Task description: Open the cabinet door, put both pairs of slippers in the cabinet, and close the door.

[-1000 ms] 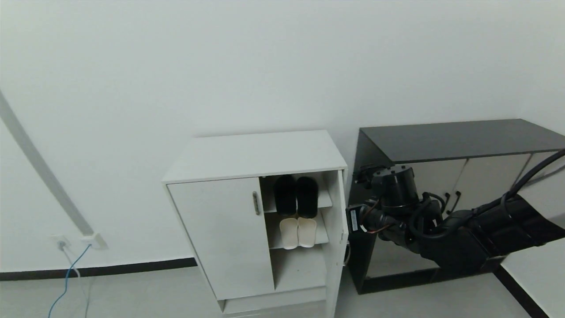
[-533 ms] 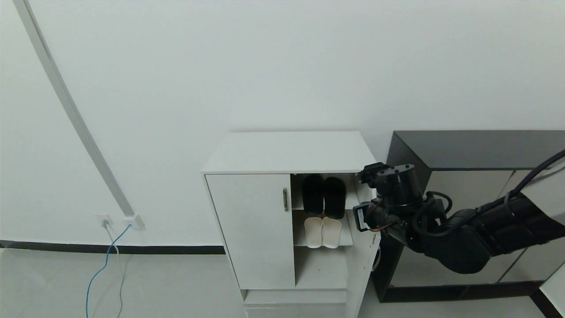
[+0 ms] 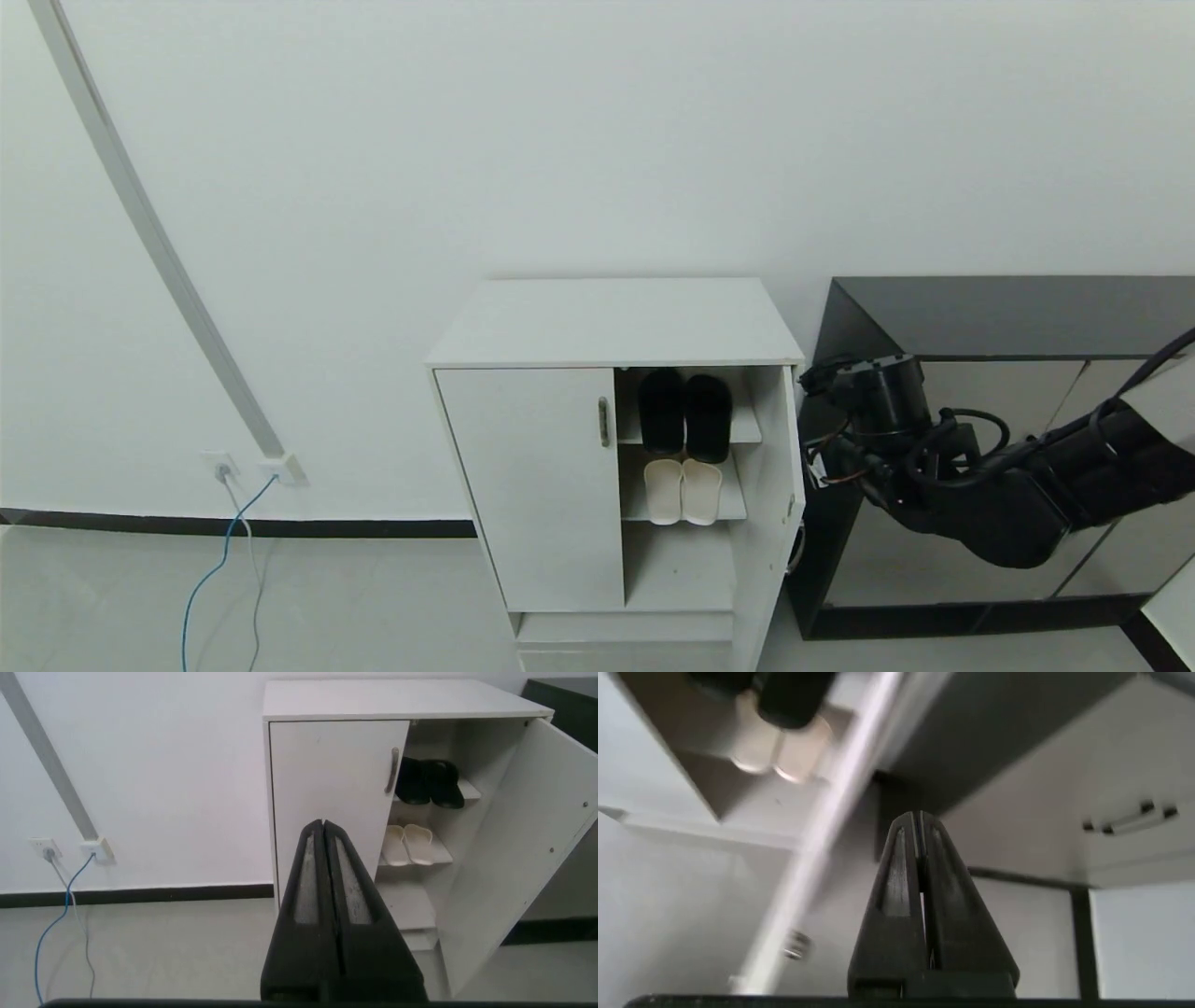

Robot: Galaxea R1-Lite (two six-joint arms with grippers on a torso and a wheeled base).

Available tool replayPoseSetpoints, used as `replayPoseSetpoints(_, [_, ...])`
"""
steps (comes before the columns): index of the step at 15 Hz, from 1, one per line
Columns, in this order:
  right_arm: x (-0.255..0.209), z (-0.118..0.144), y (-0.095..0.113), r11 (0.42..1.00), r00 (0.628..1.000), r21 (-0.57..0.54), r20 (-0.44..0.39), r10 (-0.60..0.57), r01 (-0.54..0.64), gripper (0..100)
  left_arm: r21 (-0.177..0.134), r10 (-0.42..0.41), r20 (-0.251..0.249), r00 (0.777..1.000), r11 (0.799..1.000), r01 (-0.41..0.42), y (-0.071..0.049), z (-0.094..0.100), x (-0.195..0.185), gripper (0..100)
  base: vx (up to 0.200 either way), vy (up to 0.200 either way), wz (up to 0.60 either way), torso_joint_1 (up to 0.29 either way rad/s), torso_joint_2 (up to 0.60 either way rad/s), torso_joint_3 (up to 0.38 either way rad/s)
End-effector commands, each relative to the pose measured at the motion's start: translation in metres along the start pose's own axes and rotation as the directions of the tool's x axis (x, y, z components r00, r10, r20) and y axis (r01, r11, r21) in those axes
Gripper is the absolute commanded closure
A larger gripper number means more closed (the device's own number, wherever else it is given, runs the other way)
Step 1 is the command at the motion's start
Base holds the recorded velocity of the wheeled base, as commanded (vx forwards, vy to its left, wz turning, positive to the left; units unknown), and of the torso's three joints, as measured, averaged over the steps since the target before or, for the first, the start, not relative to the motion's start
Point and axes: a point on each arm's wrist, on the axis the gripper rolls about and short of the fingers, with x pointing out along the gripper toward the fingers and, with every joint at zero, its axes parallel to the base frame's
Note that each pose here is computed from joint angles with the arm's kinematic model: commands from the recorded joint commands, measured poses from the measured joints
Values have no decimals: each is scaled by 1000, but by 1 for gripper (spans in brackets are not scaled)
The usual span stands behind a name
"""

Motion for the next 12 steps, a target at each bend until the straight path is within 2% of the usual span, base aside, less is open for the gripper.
replayPoseSetpoints(1, [12,-14,4,1000,999,-16,-44,-3,3,100,1,0,-2,1000,1000,0,0,0,0,100,0,0,0,0,0,0])
replayPoseSetpoints(5, [19,-21,23,998,997,16,-36,63,-63,100,1,0,0,1000,1000,0,0,0,0,100,0,0,0,0,0,0])
replayPoseSetpoints(8, [20,-16,38,984,989,100,1,145,-145,100,-1,0,0,1000,1000,0,0,0,0,100,0,0,0,0,0,0])
replayPoseSetpoints(12, [15,-10,38,953,970,184,51,237,-243,100,-1,0,-2,1000,1000,0,0,0,0,100,0,0,0,0,0,0])
